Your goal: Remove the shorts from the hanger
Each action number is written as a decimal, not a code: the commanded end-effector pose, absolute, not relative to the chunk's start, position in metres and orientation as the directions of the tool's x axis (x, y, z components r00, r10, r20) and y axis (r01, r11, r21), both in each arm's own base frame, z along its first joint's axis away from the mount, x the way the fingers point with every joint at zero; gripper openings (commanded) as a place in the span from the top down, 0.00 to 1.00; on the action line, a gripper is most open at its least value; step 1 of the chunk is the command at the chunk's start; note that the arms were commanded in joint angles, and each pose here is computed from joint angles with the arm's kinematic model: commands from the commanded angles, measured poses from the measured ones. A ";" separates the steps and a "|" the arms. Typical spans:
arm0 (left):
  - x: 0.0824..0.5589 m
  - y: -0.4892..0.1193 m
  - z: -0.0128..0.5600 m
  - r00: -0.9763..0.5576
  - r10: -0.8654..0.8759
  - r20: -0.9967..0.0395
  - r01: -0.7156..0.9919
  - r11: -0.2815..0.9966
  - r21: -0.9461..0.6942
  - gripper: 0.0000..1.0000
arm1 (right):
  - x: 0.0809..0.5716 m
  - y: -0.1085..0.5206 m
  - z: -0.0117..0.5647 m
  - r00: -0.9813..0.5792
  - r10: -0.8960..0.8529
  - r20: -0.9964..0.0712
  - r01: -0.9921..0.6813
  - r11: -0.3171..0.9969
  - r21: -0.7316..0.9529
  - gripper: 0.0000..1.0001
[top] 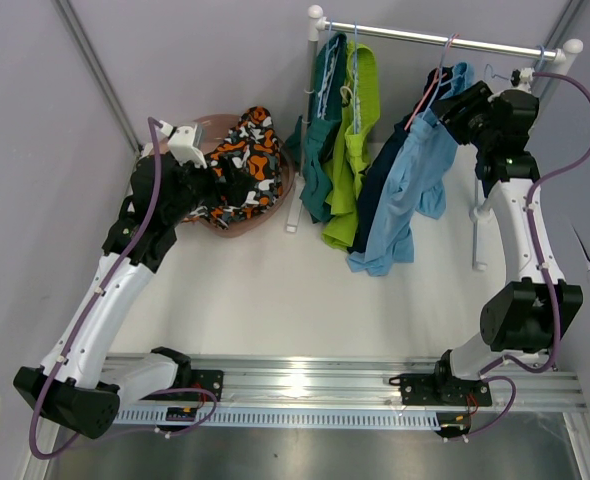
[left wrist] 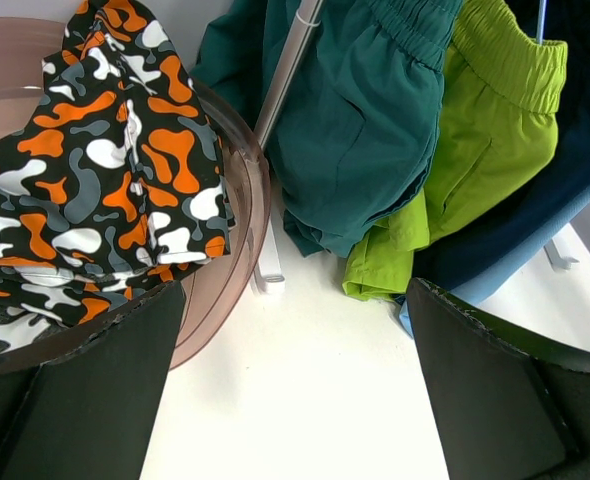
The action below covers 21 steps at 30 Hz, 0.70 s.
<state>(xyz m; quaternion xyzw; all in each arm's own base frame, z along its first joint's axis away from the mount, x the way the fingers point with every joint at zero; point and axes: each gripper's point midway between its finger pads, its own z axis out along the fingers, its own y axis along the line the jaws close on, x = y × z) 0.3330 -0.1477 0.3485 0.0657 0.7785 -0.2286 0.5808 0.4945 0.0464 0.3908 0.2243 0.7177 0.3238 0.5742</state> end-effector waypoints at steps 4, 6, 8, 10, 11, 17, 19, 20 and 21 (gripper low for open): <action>0.336 -0.150 0.356 -0.278 -0.161 -0.947 0.382 0.886 -0.262 0.01 | 0.477 0.048 0.445 -0.143 0.682 -0.717 -0.143 0.703 0.697 0.49; 0.336 -0.150 0.355 -0.280 -0.160 -0.947 0.381 0.887 -0.263 0.01 | 0.476 0.048 0.447 -0.141 0.687 -0.713 -0.141 0.699 0.701 0.50; 0.336 -0.150 0.353 -0.283 -0.159 -0.946 0.381 0.886 -0.263 0.01 | 0.473 0.047 0.451 -0.124 0.688 -0.715 -0.139 0.701 0.699 0.50; 0.337 -0.150 0.353 -0.284 -0.160 -0.945 0.380 0.887 -0.264 0.01 | 0.470 0.047 0.454 -0.112 0.687 -0.718 -0.141 0.704 0.696 0.50; 0.337 -0.149 0.353 -0.283 -0.159 -0.946 0.379 0.887 -0.262 0.01 | 0.470 0.047 0.454 -0.110 0.687 -0.718 -0.142 0.705 0.695 0.50; 0.337 -0.150 0.354 -0.282 -0.159 -0.946 0.381 0.887 -0.263 0.01 | 0.475 0.054 0.450 -0.136 0.689 -0.712 -0.159 0.694 0.703 0.51; 0.337 -0.149 0.353 -0.282 -0.158 -0.946 0.379 0.888 -0.261 0.01 | 0.478 0.055 0.448 -0.140 0.691 -0.709 -0.159 0.691 0.705 0.52; 0.336 -0.150 0.353 -0.283 -0.159 -0.946 0.380 0.887 -0.263 0.01 | 0.478 0.056 0.449 -0.140 0.693 -0.707 -0.161 0.689 0.707 0.52; 0.337 -0.149 0.353 -0.282 -0.158 -0.946 0.379 0.888 -0.261 0.01 | 0.480 0.057 0.447 -0.144 0.693 -0.707 -0.160 0.688 0.707 0.52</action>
